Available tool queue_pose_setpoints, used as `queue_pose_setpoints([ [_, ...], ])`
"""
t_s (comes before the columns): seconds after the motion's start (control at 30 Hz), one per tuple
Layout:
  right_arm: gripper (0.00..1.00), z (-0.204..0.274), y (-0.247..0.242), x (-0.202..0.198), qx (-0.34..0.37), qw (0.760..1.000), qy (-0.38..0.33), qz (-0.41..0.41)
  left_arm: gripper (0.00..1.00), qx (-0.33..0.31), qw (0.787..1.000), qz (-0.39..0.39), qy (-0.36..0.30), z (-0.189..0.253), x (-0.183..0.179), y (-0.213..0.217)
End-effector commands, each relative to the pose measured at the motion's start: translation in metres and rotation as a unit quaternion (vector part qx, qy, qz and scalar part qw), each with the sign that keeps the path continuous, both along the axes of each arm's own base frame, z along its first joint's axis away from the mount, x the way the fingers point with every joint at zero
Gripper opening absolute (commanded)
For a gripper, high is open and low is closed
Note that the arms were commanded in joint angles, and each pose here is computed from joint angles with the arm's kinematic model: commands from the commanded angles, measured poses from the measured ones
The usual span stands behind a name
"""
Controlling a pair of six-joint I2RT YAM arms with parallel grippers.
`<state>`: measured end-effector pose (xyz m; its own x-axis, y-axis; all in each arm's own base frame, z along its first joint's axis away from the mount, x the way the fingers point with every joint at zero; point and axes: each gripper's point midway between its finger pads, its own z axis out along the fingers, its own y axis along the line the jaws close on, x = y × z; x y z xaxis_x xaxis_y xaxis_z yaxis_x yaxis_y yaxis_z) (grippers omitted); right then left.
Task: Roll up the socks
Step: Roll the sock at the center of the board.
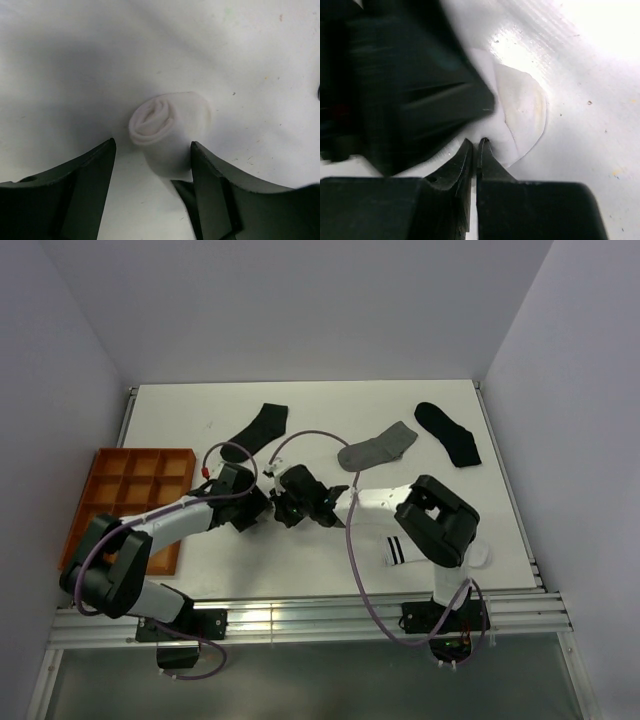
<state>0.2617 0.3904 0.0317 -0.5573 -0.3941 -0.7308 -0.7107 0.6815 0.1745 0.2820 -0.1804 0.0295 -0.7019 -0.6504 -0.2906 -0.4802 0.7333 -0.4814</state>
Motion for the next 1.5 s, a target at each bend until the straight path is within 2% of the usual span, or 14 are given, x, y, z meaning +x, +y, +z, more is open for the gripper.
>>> queue_pose_setpoints([
  [0.0, 0.00, -0.057, -0.039, -0.051, -0.081, 0.979, 0.183, 0.029, 0.68, 0.028, 0.999, 0.026, 0.027, -0.015, -0.023, 0.030],
  [0.27, 0.00, -0.041, -0.018, -0.052, -0.047, 0.950, 0.307, 0.032, 0.69, -0.002, 0.998, 0.063, -0.018, -0.002, -0.029, 0.042],
  [0.4, 0.00, -0.038, -0.016, -0.048, -0.030, 0.935, 0.353, 0.006, 0.70, 0.001, 0.996, 0.083, -0.026, -0.002, -0.033, 0.050],
  [0.67, 0.00, -0.038, -0.014, -0.056, -0.001, 0.907, 0.422, -0.019, 0.75, -0.042, 0.990, 0.112, -0.079, 0.015, -0.036, 0.054],
  [1.1, 0.00, -0.039, -0.007, -0.055, 0.064, 0.875, 0.476, -0.060, 0.72, -0.107, 0.987, 0.086, -0.086, 0.013, -0.046, 0.019],
  [1.27, 0.00, -0.044, -0.009, -0.056, 0.084, 0.861, 0.494, -0.084, 0.70, -0.097, 0.990, 0.079, -0.062, -0.002, -0.054, 0.013],
  [1.47, 0.00, -0.050, -0.018, -0.053, 0.101, 0.843, 0.514, -0.118, 0.69, -0.091, 0.991, 0.077, -0.062, -0.009, -0.055, 0.013],
])
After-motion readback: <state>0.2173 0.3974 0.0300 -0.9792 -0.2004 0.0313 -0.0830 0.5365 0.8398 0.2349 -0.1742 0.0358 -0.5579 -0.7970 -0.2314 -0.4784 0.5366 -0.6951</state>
